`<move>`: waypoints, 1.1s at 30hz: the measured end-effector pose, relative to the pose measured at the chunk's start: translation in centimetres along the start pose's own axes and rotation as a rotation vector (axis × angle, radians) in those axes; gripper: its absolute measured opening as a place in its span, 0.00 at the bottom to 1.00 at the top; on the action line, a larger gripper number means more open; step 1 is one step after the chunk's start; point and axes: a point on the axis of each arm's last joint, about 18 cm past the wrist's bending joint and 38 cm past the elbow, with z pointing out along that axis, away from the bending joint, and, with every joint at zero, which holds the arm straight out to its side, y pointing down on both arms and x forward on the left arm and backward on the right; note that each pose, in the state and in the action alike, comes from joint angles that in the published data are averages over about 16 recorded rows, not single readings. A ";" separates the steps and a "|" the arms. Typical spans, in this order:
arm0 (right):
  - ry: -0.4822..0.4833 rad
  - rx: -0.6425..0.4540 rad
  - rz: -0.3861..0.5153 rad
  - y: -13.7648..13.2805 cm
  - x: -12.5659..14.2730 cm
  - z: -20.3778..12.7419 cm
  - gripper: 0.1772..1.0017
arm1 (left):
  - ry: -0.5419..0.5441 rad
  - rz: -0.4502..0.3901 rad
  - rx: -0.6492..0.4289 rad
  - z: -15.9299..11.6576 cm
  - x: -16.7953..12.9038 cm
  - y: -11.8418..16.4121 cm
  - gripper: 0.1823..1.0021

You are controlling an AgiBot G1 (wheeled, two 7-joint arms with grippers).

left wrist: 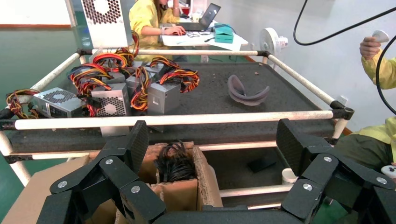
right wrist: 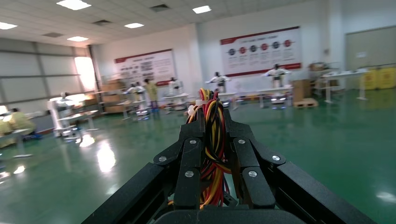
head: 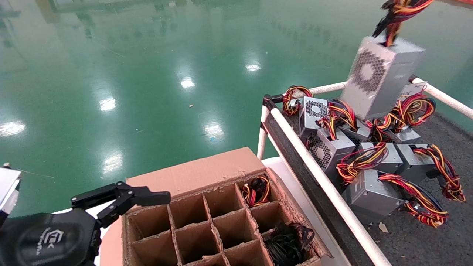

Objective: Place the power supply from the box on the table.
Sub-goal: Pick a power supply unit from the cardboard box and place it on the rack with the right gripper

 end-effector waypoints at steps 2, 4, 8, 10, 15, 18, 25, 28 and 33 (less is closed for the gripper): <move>0.048 0.000 -0.011 -0.3 0.9 -0.1 0.08 | 0.000 0.000 0.000 0.0 0.0 0.0 1.00; 0.094 0.000 -0.022 -0.5 1.8 -0.2 0.08 | 0.000 0.000 0.000 0.0 0.0 0.0 1.00; 0.196 -0.002 -0.042 -0.9 3.7 -0.4 0.08 | 0.000 0.000 0.000 0.0 0.0 0.0 1.00; 0.252 -0.002 -0.050 -1.0 4.7 -0.5 0.08 | 0.000 0.000 0.000 0.0 0.0 0.0 1.00; 0.401 -0.006 -0.062 -1.0 7.2 -1.1 0.08 | 0.000 0.000 0.000 0.0 0.0 0.0 1.00; 0.491 -0.006 -0.064 -0.7 8.6 -1.6 0.08 | 0.000 0.000 0.000 0.0 0.0 0.0 1.00; 0.687 0.000 -0.052 0.2 11.5 -3.3 0.08 | 0.000 0.000 0.000 0.0 0.0 0.0 1.00; 0.752 0.003 -0.044 0.6 12.3 -4.0 0.08 | 0.000 0.000 0.000 0.0 0.0 0.0 1.00; 0.829 0.003 -0.034 1.5 13.2 -5.2 0.08 | 0.000 0.000 0.000 0.0 0.0 0.0 1.00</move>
